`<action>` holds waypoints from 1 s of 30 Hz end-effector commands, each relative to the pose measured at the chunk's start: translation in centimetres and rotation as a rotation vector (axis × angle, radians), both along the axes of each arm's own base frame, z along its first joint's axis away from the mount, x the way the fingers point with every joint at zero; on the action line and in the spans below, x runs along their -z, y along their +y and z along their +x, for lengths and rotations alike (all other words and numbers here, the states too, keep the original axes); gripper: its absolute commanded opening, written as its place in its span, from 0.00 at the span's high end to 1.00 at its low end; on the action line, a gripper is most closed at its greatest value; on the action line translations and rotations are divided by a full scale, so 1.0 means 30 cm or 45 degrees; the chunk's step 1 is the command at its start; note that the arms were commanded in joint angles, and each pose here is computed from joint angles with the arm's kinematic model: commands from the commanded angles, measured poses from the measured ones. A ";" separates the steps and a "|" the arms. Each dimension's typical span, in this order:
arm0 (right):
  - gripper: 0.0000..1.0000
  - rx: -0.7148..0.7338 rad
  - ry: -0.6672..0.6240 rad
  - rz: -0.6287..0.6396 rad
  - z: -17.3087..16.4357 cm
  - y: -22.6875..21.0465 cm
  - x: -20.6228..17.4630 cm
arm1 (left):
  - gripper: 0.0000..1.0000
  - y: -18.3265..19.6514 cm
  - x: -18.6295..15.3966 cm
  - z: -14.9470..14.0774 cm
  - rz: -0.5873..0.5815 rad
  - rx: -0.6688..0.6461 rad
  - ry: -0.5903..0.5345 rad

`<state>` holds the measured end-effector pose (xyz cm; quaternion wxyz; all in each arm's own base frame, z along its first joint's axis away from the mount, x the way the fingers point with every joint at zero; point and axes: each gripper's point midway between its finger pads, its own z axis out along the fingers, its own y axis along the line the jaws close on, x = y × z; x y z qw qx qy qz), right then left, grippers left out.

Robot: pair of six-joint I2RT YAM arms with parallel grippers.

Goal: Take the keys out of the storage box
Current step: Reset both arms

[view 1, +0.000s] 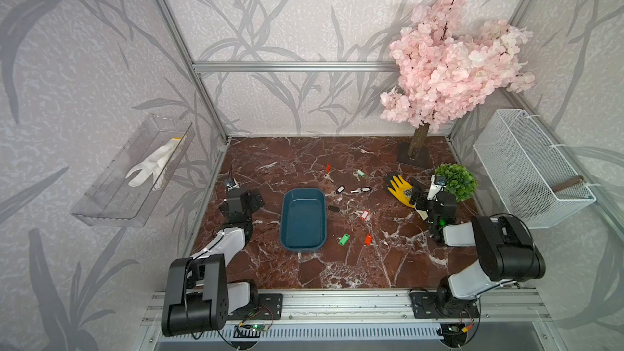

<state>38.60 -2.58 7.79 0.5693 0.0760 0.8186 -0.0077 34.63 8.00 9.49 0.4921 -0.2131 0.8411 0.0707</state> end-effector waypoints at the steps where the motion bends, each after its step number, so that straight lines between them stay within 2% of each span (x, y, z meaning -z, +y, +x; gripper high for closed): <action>1: 0.01 -0.015 -0.064 -0.008 0.026 0.001 -0.047 | 0.00 -0.036 -0.057 0.051 0.057 0.108 -0.124; 6: 0.01 -0.014 -0.063 -0.009 0.026 0.001 -0.045 | 0.00 -0.060 -0.085 0.086 0.114 0.175 -0.221; 12: 0.01 -0.012 -0.064 -0.011 0.027 0.001 -0.046 | 0.00 -0.075 -0.015 0.131 0.132 0.223 -0.281; 16: 0.01 -0.013 -0.064 -0.012 0.027 0.002 -0.046 | 0.00 -0.072 0.001 0.140 0.119 0.215 -0.189; 18: 0.01 -0.013 -0.063 -0.012 0.027 0.002 -0.046 | 0.00 -0.073 -0.005 0.143 0.130 0.214 -0.219; 30: 0.01 -0.015 -0.064 -0.012 0.026 0.003 -0.045 | 0.00 -0.087 0.002 0.146 0.140 0.237 -0.184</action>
